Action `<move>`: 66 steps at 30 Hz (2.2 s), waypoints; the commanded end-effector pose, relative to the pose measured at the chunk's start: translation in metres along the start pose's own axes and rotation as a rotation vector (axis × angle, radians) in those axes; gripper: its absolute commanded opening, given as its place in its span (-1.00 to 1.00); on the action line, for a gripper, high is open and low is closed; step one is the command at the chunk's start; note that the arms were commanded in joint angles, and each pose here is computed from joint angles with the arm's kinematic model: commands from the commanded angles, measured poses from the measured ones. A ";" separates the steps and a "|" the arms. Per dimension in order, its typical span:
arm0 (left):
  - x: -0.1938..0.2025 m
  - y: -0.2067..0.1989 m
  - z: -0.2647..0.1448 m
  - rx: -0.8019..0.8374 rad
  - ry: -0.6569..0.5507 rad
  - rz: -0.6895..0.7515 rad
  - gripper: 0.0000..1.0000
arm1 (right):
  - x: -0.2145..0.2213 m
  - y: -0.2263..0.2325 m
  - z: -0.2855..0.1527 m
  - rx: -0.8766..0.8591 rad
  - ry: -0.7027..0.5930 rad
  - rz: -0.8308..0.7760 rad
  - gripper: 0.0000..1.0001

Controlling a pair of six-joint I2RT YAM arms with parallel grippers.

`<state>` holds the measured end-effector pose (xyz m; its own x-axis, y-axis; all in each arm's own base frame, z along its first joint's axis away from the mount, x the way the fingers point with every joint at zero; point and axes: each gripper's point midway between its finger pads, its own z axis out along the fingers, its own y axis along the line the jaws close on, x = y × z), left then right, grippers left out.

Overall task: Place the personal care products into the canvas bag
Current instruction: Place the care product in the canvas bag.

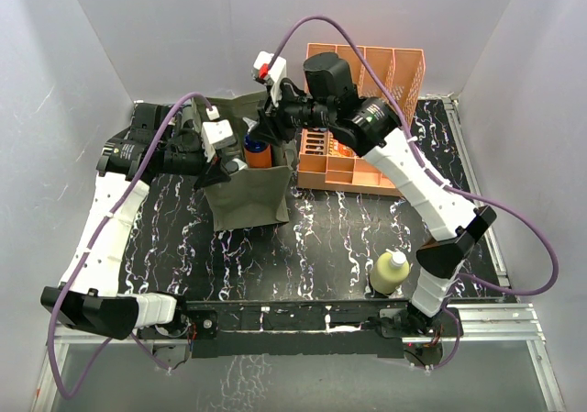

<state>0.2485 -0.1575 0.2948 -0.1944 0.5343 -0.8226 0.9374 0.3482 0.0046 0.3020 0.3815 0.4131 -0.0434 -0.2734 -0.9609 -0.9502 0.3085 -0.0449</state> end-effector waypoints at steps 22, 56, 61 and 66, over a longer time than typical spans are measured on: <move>-0.040 -0.030 -0.018 0.057 -0.171 0.097 -1.00 | 0.041 0.005 0.008 -0.043 0.111 -0.009 -0.85; -0.017 -0.030 -0.006 0.088 -0.130 0.154 -1.00 | 0.009 0.008 -0.013 -0.024 0.038 -0.040 -0.84; -0.018 -0.031 -0.006 0.092 -0.134 0.154 -1.00 | 0.025 0.008 -0.003 -0.045 0.069 -0.017 -0.85; -0.016 -0.031 -0.004 0.092 -0.135 0.158 -1.00 | 0.014 0.008 -0.003 -0.044 0.038 -0.023 -0.85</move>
<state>0.2360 -0.1588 0.2912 -0.0810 0.5399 -0.8378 0.9590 0.2711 0.0820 0.2961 0.3714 0.3471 -0.1360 -0.4380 -0.8886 -0.9590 0.2834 0.0071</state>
